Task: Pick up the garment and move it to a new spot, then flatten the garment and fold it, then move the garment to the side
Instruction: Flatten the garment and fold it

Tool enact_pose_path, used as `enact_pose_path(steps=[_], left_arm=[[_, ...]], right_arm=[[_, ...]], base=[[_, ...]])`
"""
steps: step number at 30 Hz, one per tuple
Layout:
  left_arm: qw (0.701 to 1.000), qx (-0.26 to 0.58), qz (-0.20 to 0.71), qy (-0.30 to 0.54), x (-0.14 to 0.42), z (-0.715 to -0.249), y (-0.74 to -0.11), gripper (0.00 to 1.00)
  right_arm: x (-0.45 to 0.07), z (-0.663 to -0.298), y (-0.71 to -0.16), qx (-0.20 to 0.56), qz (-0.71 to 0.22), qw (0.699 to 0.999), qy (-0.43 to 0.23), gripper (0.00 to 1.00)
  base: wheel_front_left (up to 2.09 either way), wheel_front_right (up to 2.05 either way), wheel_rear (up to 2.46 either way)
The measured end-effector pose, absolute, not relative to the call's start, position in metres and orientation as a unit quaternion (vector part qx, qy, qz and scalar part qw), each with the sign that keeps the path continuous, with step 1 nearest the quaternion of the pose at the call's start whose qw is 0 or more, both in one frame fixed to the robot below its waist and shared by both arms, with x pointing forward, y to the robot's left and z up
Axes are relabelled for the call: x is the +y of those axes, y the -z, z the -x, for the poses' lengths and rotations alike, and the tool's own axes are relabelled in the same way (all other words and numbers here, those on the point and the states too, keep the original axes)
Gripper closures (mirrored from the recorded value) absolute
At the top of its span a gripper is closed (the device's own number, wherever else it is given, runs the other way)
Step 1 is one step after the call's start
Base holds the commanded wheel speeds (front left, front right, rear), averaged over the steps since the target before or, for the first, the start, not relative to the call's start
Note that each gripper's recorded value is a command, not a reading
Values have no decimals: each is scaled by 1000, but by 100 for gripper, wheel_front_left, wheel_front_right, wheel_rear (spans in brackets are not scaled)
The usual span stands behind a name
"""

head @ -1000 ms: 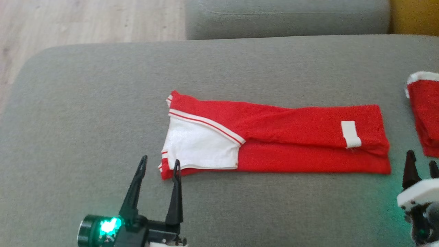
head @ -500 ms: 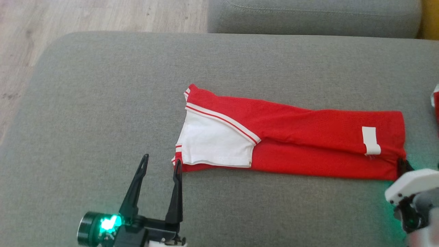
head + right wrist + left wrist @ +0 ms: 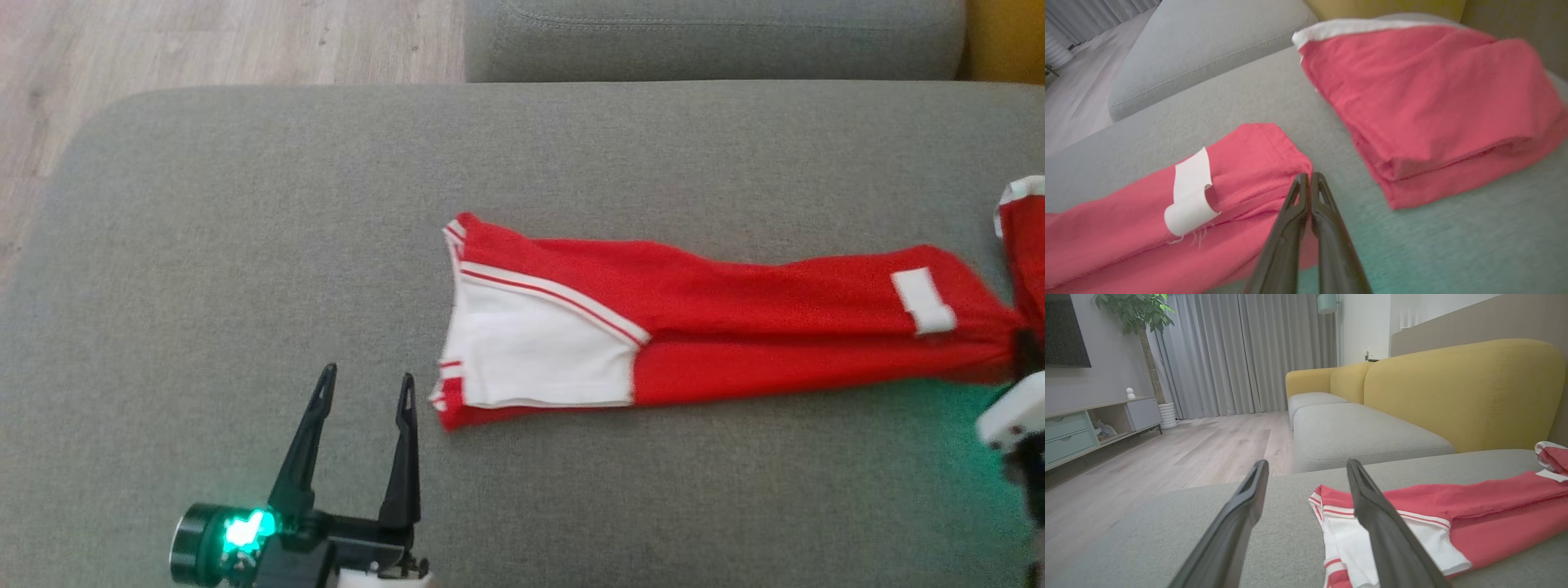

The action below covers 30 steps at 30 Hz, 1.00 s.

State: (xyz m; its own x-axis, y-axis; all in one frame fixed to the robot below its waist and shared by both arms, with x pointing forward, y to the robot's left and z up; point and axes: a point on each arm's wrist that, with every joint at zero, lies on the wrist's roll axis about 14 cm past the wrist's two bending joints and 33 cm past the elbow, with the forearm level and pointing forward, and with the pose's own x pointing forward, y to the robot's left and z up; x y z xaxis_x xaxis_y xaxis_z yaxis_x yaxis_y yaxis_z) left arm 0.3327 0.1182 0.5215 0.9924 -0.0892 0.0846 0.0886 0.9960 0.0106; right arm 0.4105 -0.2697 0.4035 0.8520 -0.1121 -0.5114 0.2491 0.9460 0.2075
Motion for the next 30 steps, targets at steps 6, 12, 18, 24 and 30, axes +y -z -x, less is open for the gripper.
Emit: enact_pose_path(steps=[6,12,18,24,30], left_arm=[[998,-47,-1,48,119,-338,-523,0],[998,-43,3,51,119,-337,-521,0],[997,-48,2,57,118,-337,-522,0],[997,-36,1,64,117,-336,-515,0],[997,-30,3,71,113,-339,-510,0]], right_arm=[[-290,-423,-442,205,-121,967,92,100],[-255,-441,-491,142,-127,981,33,100],[-230,-435,-503,132,-137,982,5,100],[-244,-415,-477,180,-136,974,34,100],[-282,-388,-442,235,-115,960,105,0]], base=[[0,0,0],[0,0,0],[0,0,0],[0,0,0],[0,0,0]])
